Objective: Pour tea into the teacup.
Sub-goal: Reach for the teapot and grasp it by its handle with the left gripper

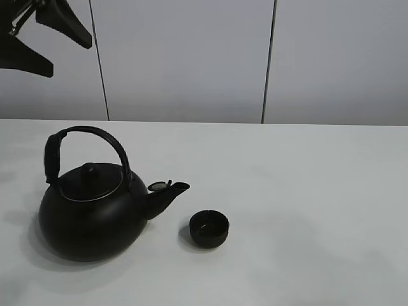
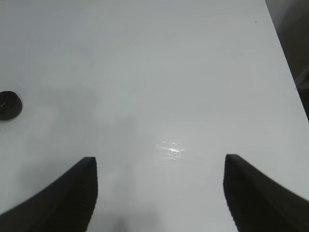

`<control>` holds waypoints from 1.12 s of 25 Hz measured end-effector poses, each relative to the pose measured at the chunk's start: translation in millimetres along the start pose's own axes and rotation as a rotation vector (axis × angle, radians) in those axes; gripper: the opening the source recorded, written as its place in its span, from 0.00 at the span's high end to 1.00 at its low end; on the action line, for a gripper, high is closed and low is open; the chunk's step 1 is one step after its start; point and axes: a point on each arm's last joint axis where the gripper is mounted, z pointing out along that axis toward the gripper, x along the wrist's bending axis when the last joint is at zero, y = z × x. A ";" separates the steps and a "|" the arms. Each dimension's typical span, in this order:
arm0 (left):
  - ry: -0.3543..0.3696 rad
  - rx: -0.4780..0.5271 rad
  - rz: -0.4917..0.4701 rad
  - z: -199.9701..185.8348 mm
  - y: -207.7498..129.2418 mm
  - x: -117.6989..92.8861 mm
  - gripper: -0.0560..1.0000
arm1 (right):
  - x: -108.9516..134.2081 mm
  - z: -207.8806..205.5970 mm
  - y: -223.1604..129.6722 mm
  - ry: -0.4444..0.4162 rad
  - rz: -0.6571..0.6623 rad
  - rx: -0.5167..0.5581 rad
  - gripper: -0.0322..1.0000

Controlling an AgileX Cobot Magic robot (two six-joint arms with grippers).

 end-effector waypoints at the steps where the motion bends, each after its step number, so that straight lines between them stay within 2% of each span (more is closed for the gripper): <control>1: 0.000 0.000 0.008 0.0 0.0 0.0 0.47 | 0.0 0.0 0.0 0.000 0.000 0.000 0.48; 5: 0.025 -0.031 0.070 -5.2 2.2 -2.1 0.47 | 0.0 0.0 0.0 0.000 0.000 0.000 0.48; 8: 0.086 -0.133 0.187 -26.0 9.8 -8.7 0.47 | 0.0 0.0 0.0 0.000 0.000 0.000 0.48; 13: 0.180 -0.336 0.372 -86.9 16.5 -31.9 0.47 | 0.0 0.0 0.0 0.000 0.000 0.000 0.48; 17: 0.202 -0.463 0.470 -120.7 -2.1 -51.7 0.47 | 0.0 0.0 0.0 0.000 0.000 0.000 0.48; 19: 0.204 -0.509 0.512 -125.0 -18.0 -53.9 0.47 | 0.0 0.0 0.0 0.000 0.000 0.000 0.48; 22: 0.188 -0.570 0.563 -118.0 -46.5 -48.1 0.47 | 0.0 0.0 0.1 0.000 0.000 -0.002 0.48; 28: 0.114 -0.645 0.578 -83.4 -109.0 -11.7 0.47 | 0.0 0.0 0.1 0.000 0.000 -0.002 0.48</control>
